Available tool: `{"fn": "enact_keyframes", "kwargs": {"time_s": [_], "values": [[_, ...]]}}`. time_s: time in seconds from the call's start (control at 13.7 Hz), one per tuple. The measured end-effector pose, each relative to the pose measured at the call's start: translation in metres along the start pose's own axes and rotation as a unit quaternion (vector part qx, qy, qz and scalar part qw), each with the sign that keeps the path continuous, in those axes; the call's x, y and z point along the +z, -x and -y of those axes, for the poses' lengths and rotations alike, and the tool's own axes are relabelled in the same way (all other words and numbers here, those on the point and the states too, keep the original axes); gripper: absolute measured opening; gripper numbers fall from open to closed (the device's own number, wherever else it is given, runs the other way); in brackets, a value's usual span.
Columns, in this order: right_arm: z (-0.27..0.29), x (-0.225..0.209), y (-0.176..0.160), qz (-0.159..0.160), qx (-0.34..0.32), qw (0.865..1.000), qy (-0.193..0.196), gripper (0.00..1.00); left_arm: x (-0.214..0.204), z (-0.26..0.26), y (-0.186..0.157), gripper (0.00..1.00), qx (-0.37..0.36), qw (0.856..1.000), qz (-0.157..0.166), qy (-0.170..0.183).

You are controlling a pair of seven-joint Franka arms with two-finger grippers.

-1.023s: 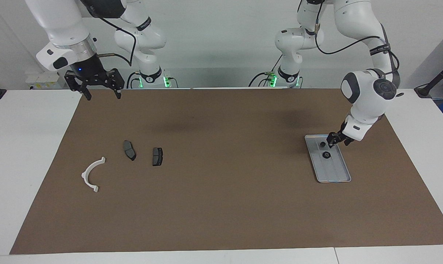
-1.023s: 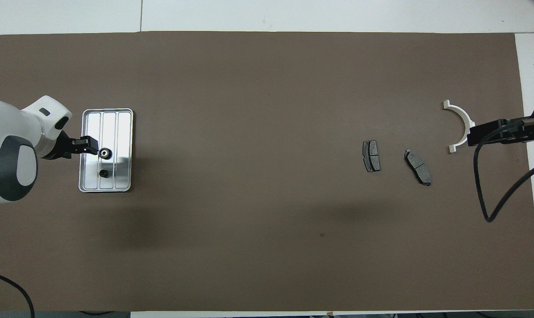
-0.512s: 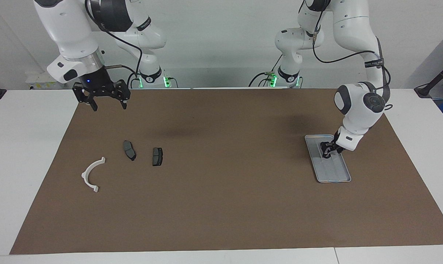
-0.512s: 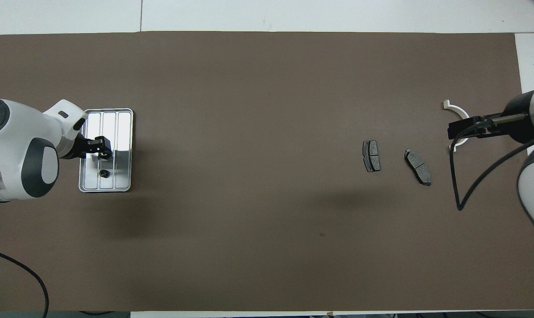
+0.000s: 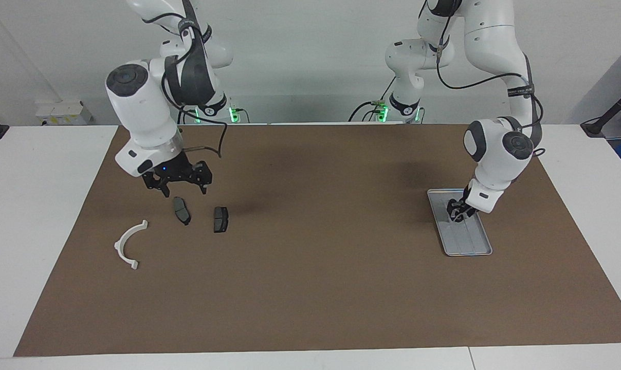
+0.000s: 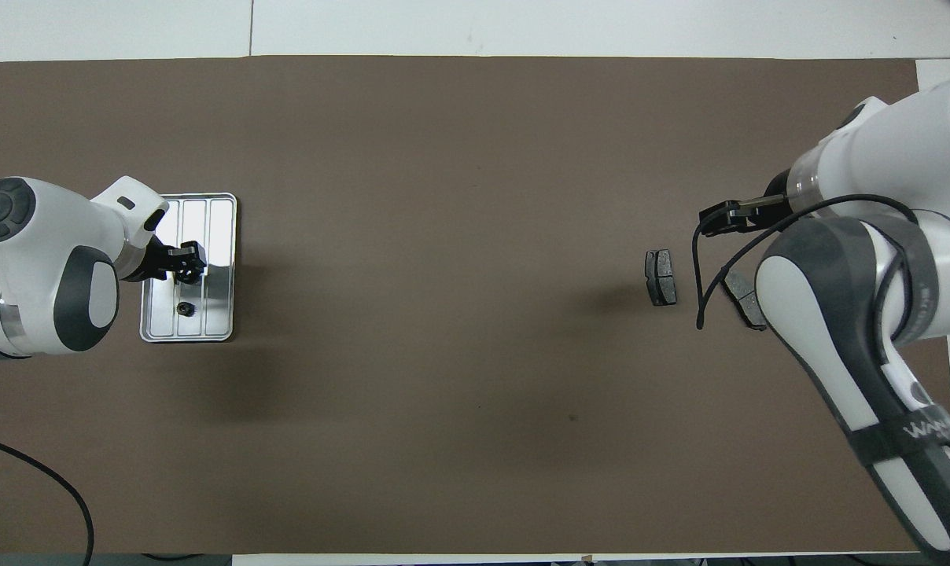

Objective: Place bearing gear from tray to pile

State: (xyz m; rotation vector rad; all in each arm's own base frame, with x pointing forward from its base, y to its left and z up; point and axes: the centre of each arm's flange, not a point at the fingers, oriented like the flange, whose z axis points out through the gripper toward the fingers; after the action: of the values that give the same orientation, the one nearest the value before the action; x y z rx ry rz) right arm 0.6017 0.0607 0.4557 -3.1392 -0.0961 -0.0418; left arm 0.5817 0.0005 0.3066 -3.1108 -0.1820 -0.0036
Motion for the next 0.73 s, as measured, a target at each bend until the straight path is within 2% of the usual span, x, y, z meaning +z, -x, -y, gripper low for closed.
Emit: {"fn": "enact_keyframes", "kwargs": {"time_s": [0.22,0.44,0.51,0.58,0.66,0.73], "values": [[-0.001,0.027,-0.008,0.007,0.002,1.0,0.0,1.0,0.004,0.0,0.002,0.61,-0.001,1.0,-0.001,0.0],[-0.001,0.026,-0.009,0.003,0.007,1.0,0.0,1.0,0.004,0.0,0.002,0.6,-0.001,1.0,-0.002,0.0],[-0.001,0.026,-0.01,0.002,0.007,1.0,0.0,1.0,0.005,0.0,0.002,0.51,-0.001,1.0,-0.001,0.0],[-0.001,0.026,-0.01,0.002,0.007,1.0,0.0,1.0,0.006,0.0,0.003,0.51,-0.001,1.0,0.0,0.0],[-0.001,0.026,-0.01,0.002,0.007,1.0,0.0,1.0,0.008,0.0,0.004,0.45,-0.001,1.0,0.002,0.0],[-0.001,0.026,-0.01,0.002,0.007,1.0,0.0,1.0,0.007,-0.001,0.004,0.35,-0.001,1.0,0.0,0.001]]}}
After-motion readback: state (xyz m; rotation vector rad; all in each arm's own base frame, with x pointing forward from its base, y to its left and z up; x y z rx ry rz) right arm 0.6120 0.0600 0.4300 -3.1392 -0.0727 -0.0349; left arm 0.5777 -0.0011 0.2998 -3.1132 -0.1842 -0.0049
